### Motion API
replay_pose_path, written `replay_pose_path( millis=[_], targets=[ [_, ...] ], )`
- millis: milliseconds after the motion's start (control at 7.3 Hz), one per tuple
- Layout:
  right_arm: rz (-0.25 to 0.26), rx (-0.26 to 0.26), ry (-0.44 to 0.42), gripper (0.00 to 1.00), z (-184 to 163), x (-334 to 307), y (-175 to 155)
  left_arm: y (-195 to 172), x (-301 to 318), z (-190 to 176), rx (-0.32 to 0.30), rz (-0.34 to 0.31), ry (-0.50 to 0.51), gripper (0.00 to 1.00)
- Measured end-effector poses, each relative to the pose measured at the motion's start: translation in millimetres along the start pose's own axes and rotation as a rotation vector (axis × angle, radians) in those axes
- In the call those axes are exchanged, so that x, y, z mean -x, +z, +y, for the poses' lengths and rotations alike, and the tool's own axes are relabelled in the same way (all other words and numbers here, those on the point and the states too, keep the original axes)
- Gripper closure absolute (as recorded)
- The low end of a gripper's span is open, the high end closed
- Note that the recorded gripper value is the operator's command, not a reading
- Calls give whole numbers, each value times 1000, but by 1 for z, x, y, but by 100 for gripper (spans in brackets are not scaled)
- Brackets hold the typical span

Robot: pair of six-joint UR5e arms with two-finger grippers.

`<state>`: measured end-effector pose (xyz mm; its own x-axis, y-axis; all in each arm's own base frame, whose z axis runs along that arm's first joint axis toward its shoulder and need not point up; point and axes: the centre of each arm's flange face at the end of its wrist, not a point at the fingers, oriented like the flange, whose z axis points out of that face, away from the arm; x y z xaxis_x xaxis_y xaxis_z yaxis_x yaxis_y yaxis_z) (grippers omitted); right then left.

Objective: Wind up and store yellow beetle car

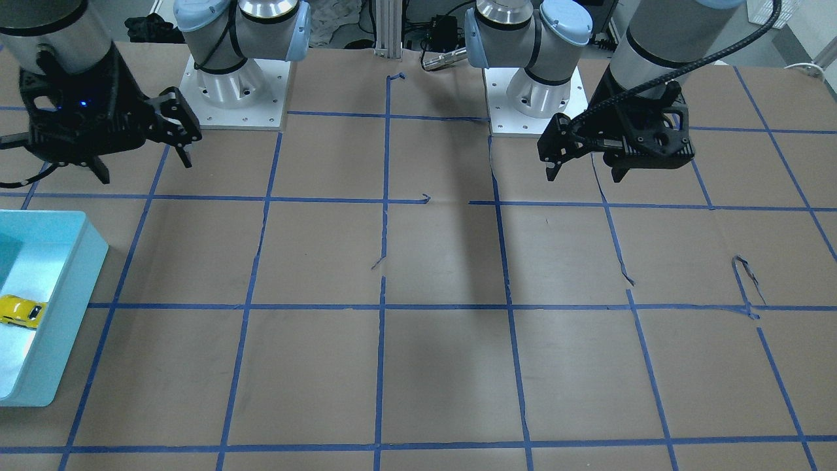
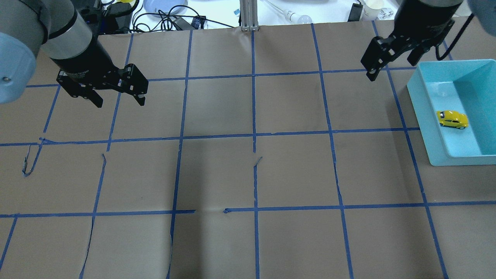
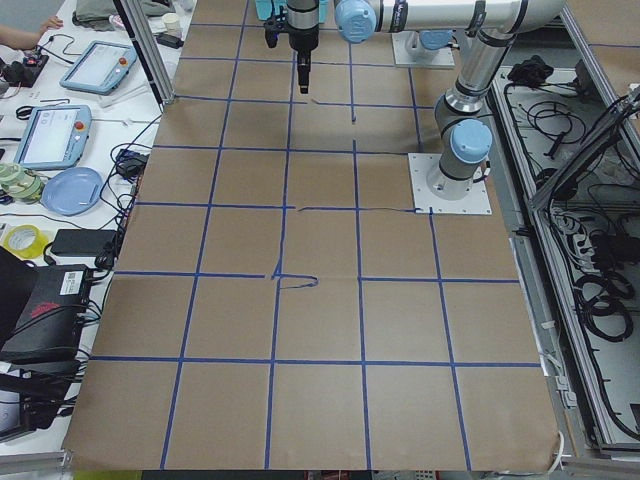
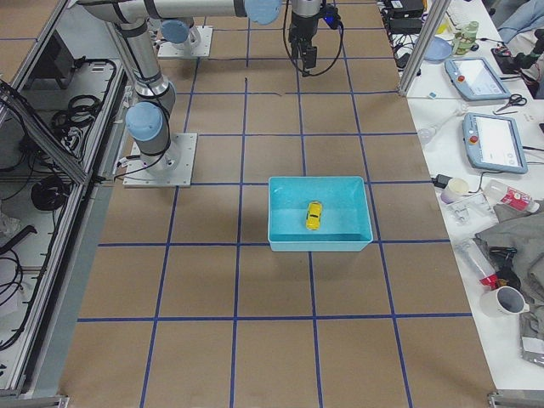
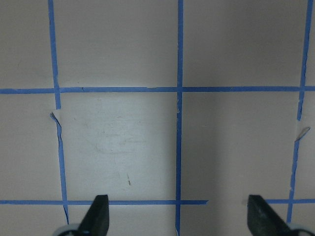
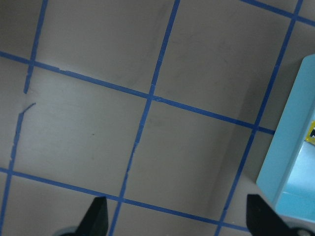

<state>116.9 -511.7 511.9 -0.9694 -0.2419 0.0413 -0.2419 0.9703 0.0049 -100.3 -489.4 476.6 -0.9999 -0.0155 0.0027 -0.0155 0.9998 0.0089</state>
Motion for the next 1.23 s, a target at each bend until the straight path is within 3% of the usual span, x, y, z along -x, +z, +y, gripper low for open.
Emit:
replay_pose_path(
  millis=[411,685,1234],
  targets=[
    [-69,-5,268,0,-4,35,2,-3,5,-1,-12,6,-4,0],
    [-60,-2,312,0,-5,36,4,-2,6,0,-12,3,-3,0],
    [-58,13,318,0,-10,35,12,-2,6,-1,-12,12,-4,0]
  ],
)
